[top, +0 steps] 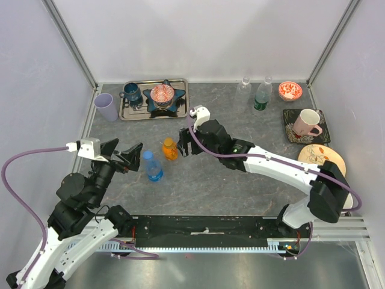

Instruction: Unscrew the bottle caps

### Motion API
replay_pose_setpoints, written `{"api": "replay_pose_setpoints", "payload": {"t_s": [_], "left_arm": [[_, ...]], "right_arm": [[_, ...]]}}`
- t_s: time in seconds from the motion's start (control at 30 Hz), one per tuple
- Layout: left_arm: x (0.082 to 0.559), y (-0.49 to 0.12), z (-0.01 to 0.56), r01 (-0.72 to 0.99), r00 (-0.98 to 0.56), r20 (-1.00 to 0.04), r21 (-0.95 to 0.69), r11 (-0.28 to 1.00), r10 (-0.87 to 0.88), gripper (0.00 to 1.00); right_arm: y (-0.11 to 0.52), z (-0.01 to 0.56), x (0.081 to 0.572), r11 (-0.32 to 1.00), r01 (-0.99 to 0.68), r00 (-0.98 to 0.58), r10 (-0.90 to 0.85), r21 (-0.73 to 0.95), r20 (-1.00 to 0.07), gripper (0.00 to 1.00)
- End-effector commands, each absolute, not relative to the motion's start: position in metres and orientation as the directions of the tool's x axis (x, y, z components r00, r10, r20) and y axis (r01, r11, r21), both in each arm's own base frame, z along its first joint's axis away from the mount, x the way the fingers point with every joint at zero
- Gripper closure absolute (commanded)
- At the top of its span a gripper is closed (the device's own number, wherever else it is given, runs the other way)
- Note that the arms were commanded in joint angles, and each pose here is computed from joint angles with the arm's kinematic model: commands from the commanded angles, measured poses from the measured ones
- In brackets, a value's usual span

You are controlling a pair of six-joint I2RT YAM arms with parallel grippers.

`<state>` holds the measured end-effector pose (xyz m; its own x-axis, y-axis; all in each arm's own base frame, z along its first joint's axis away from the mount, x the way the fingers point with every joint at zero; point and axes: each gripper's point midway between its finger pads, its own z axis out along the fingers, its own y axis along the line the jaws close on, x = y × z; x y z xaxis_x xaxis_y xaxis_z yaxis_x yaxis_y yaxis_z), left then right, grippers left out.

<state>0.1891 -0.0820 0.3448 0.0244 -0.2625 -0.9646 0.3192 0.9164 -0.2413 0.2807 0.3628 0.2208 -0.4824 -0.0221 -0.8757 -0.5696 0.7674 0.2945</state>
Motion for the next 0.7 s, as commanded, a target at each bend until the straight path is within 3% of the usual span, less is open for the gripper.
{"api": "replay_pose_setpoints", "payload": {"t_s": [0.0, 0.67], "left_arm": [[0.185, -0.067, 0.361, 0.274, 0.059, -0.958, -0.254, 0.928, -0.28, 0.01], [0.185, -0.072, 0.354, 0.294, 0.037, -0.965, -0.239, 0.926, -0.261, 0.01]], "right_arm": [[0.387, 0.234, 0.294, 0.754, -0.578, -0.454, 0.021, 0.312, -0.891, 0.16], [0.434, 0.152, 0.346, 0.848, -0.483, -0.518, -0.078, 0.216, -0.852, 0.12]]}}
